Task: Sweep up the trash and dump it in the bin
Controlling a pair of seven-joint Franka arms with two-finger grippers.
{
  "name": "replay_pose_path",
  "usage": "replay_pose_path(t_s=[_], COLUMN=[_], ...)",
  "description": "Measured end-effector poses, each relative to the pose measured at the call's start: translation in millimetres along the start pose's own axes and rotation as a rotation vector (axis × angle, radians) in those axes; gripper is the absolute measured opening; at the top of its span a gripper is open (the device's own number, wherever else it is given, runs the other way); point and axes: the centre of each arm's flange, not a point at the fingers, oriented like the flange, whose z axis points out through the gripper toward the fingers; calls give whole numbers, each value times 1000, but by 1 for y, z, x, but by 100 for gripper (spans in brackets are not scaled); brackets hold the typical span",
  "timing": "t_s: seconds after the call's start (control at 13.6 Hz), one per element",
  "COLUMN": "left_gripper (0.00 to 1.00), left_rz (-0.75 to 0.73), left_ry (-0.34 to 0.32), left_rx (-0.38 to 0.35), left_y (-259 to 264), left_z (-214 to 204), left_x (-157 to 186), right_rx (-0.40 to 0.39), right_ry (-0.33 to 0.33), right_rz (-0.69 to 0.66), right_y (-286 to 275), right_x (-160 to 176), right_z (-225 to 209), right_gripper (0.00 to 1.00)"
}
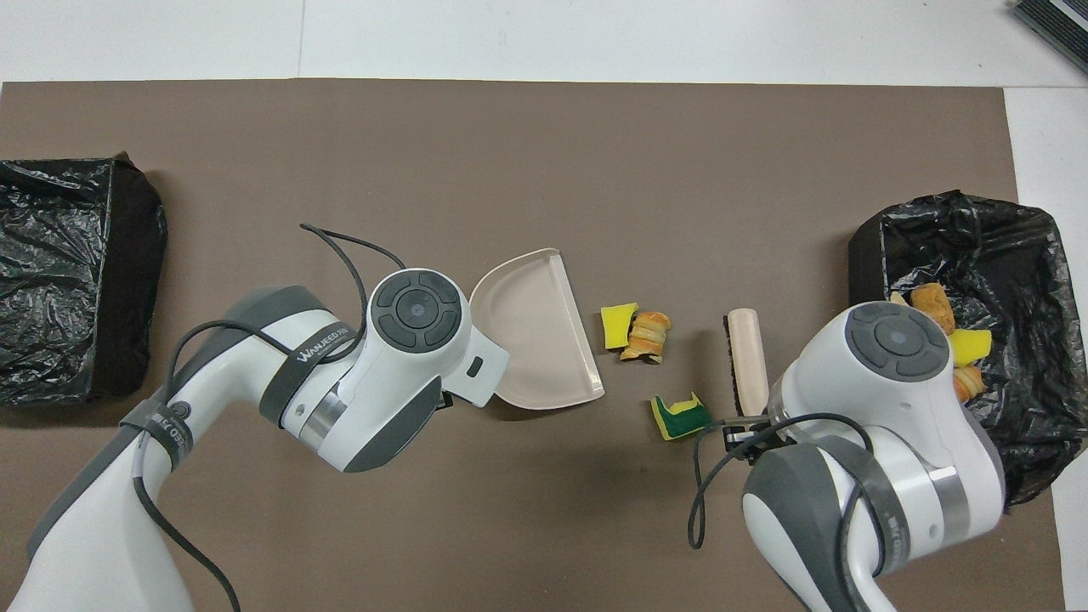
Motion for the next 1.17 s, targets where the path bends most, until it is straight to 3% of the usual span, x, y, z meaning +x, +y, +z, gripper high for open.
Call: replay_pose_path(t_s=[0.29,0.73,0.95,1.17], left_gripper=[32,32,32,32], left_rz=[152,168,169,175], left_ry=[-5,-18,-18,-22], left_rx=[1,-10,-10,-7], left_y=[0,1,1,5], left_z=[0,1,1,0], left_x=[-3,-5,-5,-4], right_rx=[-27,152,228,363], right_ry=[-85,3,17,45], right_rz=[63,55,36,32], right_y=[7,-44,-78,-120], right_x=[-25,-8,-1,3], right_z=[43,64,55,54], right_gripper=[26,26,26,26])
